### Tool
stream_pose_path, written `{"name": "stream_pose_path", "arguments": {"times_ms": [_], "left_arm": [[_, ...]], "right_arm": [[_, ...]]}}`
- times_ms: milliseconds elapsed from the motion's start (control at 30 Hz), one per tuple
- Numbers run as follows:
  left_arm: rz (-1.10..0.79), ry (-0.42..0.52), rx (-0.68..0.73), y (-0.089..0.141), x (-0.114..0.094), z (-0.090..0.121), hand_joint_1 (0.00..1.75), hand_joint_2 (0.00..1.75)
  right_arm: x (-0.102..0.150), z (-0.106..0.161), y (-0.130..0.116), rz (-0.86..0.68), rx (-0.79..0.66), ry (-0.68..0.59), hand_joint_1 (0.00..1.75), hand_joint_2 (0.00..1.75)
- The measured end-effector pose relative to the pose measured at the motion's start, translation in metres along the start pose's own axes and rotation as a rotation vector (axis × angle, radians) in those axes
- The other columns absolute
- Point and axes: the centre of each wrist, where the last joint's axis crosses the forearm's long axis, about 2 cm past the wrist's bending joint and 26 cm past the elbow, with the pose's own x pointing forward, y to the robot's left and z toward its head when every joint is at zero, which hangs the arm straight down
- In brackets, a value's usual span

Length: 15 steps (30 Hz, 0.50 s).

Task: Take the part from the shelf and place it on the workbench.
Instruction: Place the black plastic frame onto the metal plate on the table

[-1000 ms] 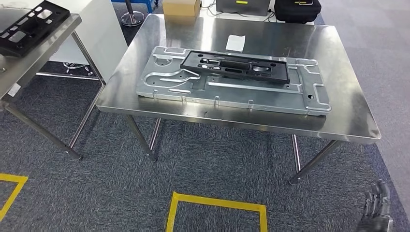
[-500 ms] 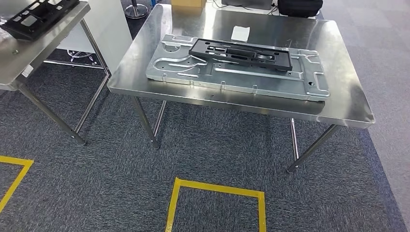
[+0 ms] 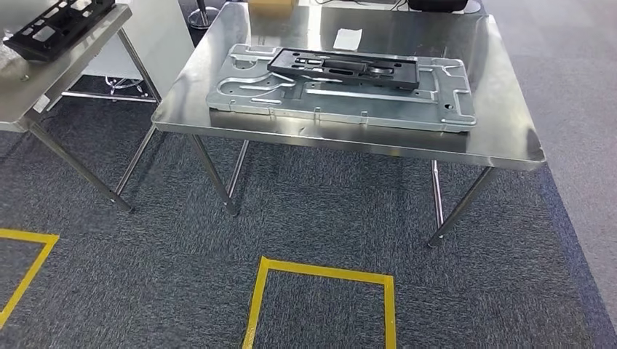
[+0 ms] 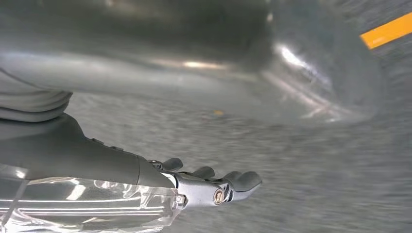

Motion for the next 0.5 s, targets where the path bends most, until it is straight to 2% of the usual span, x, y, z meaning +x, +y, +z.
{"name": "stream_pose_path", "arguments": {"times_ms": [300,500], "left_arm": [[-0.003,-0.014,-0.009,-0.002,0.004,-0.002,0.0,0.0],[0.004,-0.008,-0.026,-0.009,0.0,0.001,0.0,0.0]], "right_arm": [[-0.012,0.009,0.013,-0.015,0.026,0.186,0.0,0.0],[-0.015,0.009,0.011,-0.011,0.051,0.223,0.0,0.0]]}}
